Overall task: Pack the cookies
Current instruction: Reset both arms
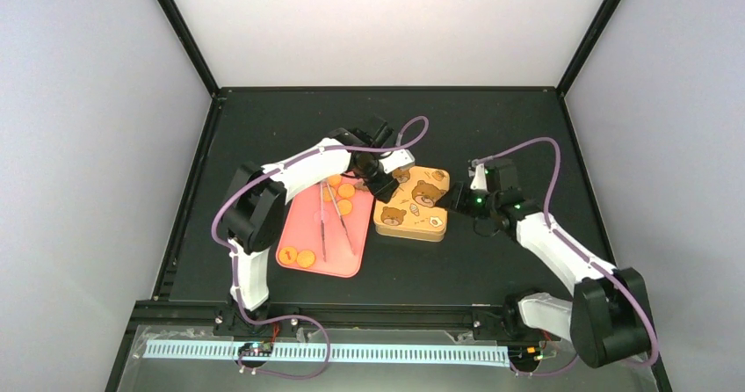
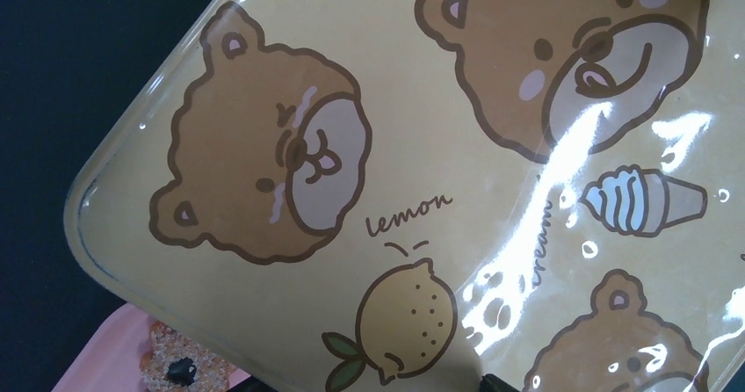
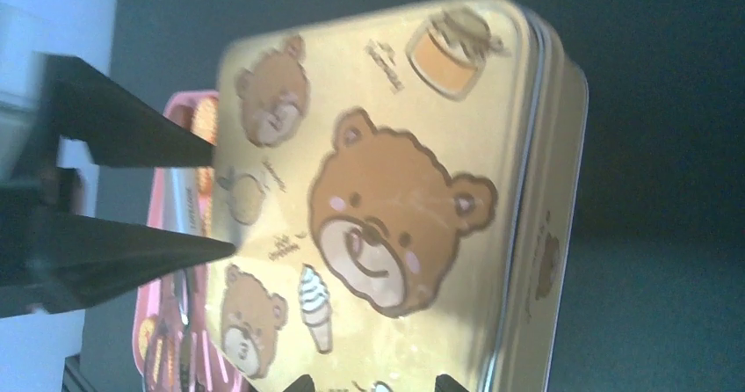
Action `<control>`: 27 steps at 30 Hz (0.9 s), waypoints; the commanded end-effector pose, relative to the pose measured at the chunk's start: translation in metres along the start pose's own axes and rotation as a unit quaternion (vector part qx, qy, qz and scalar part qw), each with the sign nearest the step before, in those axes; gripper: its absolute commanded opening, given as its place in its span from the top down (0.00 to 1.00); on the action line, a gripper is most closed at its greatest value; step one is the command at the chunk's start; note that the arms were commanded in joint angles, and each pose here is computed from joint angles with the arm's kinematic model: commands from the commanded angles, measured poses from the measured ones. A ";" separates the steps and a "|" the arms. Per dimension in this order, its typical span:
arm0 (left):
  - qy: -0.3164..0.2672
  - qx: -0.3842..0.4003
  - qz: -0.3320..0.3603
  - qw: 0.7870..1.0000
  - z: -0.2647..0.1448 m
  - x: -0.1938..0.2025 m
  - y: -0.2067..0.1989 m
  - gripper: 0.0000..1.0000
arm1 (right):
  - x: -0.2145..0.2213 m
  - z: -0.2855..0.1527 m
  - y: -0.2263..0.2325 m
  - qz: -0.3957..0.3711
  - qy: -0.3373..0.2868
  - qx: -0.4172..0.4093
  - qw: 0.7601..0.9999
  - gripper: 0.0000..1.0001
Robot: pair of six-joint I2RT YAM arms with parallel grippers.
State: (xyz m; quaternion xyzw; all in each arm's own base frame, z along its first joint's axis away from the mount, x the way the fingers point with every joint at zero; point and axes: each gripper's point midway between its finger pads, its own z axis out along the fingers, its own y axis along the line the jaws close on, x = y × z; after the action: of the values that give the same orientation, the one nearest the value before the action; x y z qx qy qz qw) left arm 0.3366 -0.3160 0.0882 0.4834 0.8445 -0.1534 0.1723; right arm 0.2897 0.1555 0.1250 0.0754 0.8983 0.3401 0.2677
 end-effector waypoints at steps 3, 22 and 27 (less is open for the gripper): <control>-0.031 -0.007 0.007 0.999 -0.023 -0.023 0.000 0.37 | 0.027 0.025 -0.028 0.030 0.046 0.025 0.998 0.67; -0.128 -0.158 -0.075 0.976 -0.221 0.020 0.077 0.01 | -0.069 -0.054 0.032 -0.071 -0.137 0.043 0.987 0.00; -0.216 -0.228 -0.118 0.942 -0.253 0.065 0.108 0.01 | -0.096 -0.090 0.014 -0.066 -0.230 0.124 0.963 0.00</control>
State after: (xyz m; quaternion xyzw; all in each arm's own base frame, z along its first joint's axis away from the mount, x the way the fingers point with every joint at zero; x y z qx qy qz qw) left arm 0.3664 -0.1432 0.2770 0.3274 0.8606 -0.0875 0.3802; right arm 0.3177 0.1252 0.2200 0.0758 0.8583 0.2748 0.4266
